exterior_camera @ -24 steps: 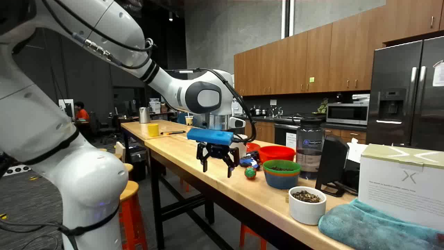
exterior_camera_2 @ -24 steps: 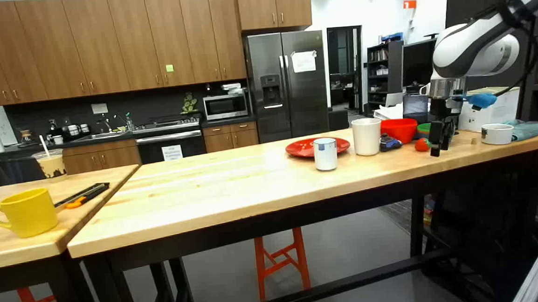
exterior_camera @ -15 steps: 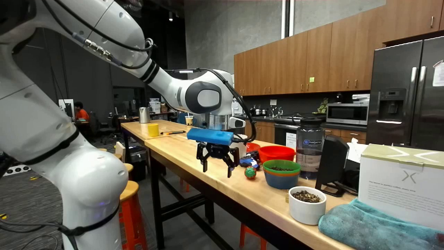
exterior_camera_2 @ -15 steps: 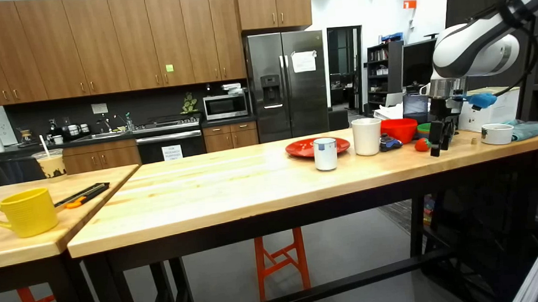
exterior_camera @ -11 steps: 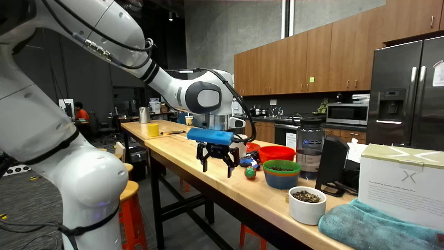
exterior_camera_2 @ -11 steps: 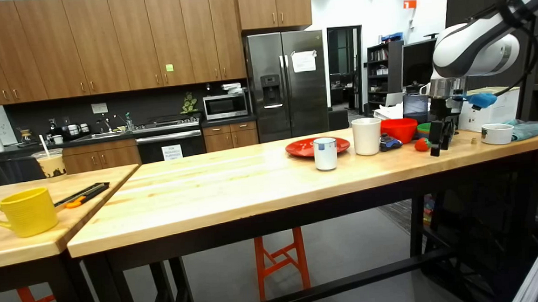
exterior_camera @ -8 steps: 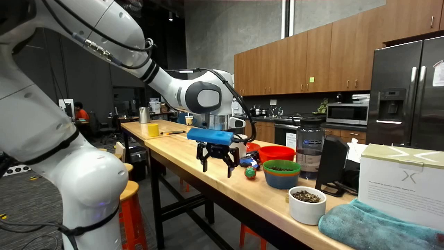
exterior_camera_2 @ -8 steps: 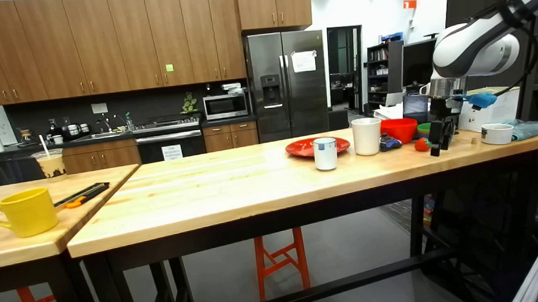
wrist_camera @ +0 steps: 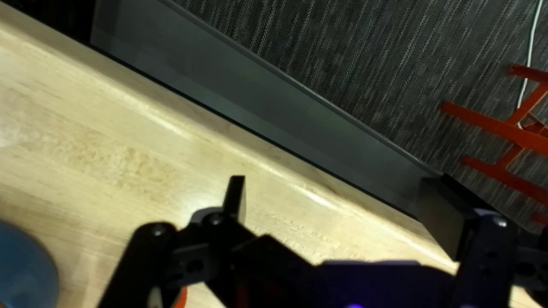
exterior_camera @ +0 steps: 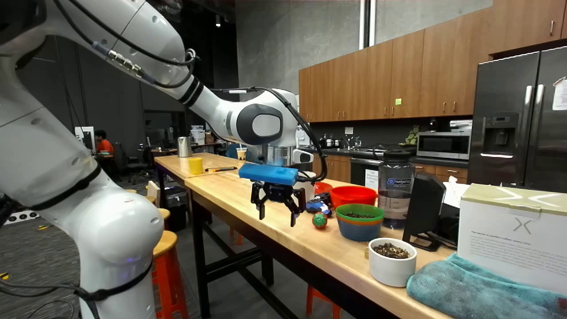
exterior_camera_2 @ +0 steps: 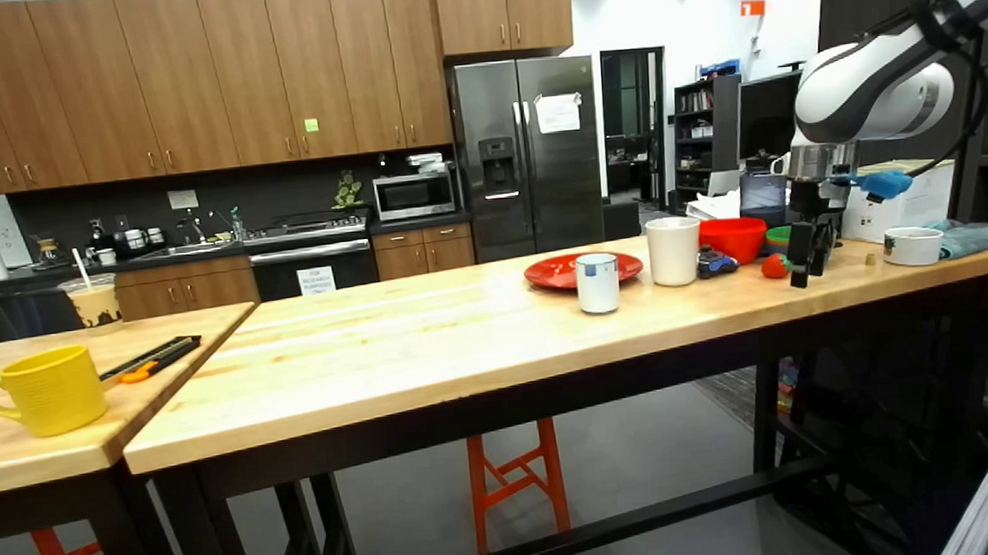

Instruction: Push the strawberry toy off of the table

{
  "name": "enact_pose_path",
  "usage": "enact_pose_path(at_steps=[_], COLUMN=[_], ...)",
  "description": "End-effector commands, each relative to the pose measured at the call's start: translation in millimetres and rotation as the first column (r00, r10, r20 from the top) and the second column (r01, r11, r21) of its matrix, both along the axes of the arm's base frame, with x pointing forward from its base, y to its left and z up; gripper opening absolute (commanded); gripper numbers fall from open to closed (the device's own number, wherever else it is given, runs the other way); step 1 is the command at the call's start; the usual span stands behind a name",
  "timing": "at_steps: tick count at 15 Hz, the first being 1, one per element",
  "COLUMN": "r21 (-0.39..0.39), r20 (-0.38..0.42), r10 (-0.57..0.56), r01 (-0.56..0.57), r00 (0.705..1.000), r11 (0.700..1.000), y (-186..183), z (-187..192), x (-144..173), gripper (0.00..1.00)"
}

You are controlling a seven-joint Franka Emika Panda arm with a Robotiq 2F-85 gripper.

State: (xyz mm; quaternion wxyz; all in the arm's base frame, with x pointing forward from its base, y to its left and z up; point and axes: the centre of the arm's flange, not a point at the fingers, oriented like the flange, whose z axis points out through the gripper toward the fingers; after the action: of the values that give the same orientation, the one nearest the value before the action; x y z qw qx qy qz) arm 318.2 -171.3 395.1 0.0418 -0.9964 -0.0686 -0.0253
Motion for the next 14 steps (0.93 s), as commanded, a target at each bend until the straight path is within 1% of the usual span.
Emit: enact_pose_path(at_steps=[1,9,14], r21=[0.000,-0.002,-0.020], r20=[0.000,0.005,0.004], r10=[0.000,-0.002,0.018], r01=[0.000,0.002,-0.018], r00=[1.000,1.000,1.000], r11=[1.000,1.000,1.000], y=[0.0,2.3,6.5], z=[0.0,0.7,2.3], x=[0.0,1.2,4.7], gripper=[1.00,1.00,1.00])
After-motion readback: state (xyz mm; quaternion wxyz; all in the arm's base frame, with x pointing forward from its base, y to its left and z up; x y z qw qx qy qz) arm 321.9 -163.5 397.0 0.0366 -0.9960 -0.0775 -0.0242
